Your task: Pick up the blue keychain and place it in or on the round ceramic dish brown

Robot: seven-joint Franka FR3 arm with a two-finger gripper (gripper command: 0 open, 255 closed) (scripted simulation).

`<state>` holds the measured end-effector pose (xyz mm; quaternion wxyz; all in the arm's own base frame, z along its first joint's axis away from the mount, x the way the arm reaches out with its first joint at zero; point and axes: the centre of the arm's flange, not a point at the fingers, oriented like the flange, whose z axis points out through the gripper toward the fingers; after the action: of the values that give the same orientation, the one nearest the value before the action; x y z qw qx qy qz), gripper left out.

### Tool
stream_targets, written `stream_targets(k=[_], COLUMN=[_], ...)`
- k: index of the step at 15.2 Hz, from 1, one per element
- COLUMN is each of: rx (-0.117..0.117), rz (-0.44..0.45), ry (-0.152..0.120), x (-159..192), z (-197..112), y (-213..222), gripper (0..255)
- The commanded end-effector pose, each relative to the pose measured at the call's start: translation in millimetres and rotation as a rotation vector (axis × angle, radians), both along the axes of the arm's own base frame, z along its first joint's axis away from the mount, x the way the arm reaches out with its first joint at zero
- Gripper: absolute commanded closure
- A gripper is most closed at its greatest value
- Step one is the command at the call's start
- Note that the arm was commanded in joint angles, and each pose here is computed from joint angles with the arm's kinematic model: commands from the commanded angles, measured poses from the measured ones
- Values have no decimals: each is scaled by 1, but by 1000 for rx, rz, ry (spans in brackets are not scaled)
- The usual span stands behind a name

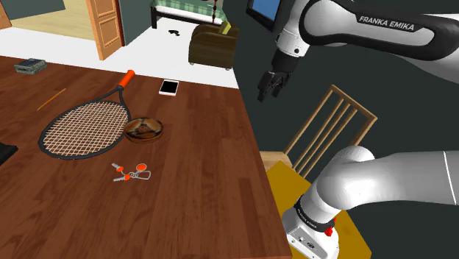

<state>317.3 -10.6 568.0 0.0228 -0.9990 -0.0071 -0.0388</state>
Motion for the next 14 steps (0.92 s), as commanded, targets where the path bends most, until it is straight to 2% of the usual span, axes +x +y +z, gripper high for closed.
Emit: stream_targets(k=[1,14], rx=[0,-21], rz=[0,165], ry=[0,23], x=[0,89], z=[0,-58], y=[0,139], gripper=[0,0])
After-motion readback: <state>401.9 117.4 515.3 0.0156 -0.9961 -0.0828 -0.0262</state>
